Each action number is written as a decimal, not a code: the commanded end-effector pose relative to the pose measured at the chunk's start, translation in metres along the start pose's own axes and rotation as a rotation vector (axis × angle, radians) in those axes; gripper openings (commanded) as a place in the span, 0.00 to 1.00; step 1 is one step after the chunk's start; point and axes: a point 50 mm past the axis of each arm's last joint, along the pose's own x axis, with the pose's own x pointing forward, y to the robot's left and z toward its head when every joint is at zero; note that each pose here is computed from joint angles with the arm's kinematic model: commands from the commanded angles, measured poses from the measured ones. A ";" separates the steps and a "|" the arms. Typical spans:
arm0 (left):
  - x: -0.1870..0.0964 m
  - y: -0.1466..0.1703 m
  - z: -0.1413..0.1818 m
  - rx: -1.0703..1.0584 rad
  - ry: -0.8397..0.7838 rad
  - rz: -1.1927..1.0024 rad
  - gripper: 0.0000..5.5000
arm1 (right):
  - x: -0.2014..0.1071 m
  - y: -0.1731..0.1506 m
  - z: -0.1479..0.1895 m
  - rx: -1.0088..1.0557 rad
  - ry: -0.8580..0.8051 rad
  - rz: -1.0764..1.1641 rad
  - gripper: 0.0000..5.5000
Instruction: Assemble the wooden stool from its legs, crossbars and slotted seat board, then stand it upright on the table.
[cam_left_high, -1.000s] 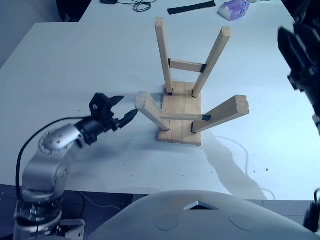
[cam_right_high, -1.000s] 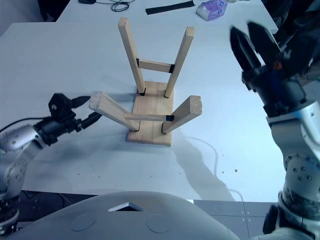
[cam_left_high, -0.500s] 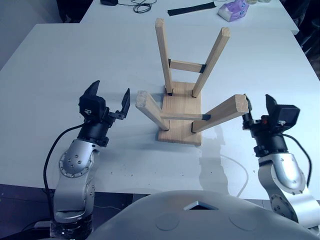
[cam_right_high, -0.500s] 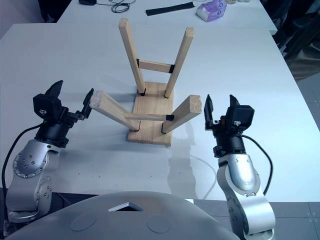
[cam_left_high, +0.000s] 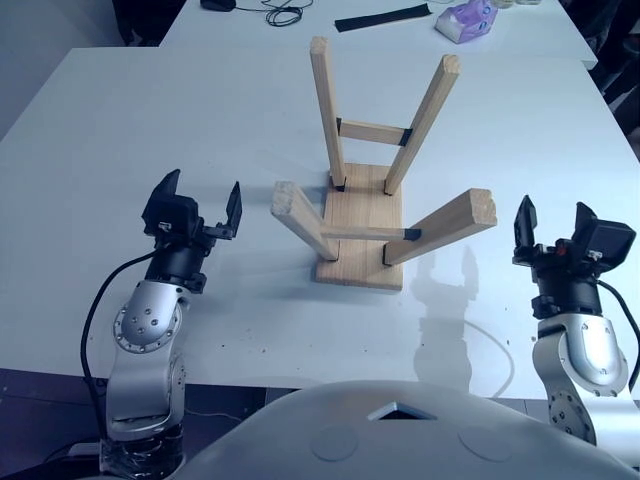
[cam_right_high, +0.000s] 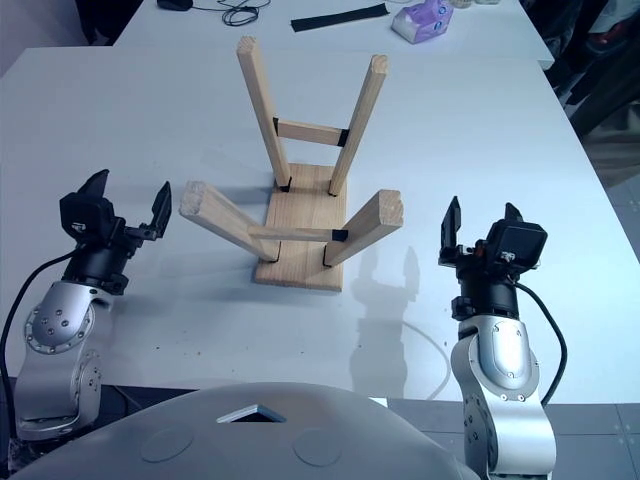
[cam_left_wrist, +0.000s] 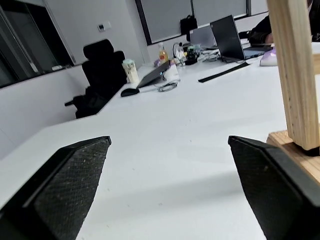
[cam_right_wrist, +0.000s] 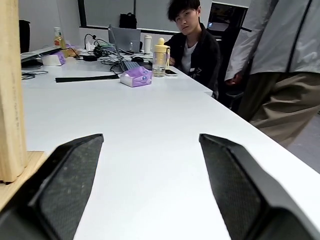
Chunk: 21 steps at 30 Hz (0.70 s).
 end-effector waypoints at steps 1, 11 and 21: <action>-0.002 0.001 -0.010 0.001 0.070 0.034 0.79 | 0.000 -0.004 -0.002 -0.032 0.014 -0.020 0.64; -0.002 0.009 -0.007 0.054 0.053 0.069 0.79 | 0.002 -0.007 0.000 -0.071 0.007 -0.032 0.82; 0.002 -0.016 0.003 0.087 0.060 -0.080 0.79 | 0.010 0.025 0.007 -0.068 0.008 0.063 0.82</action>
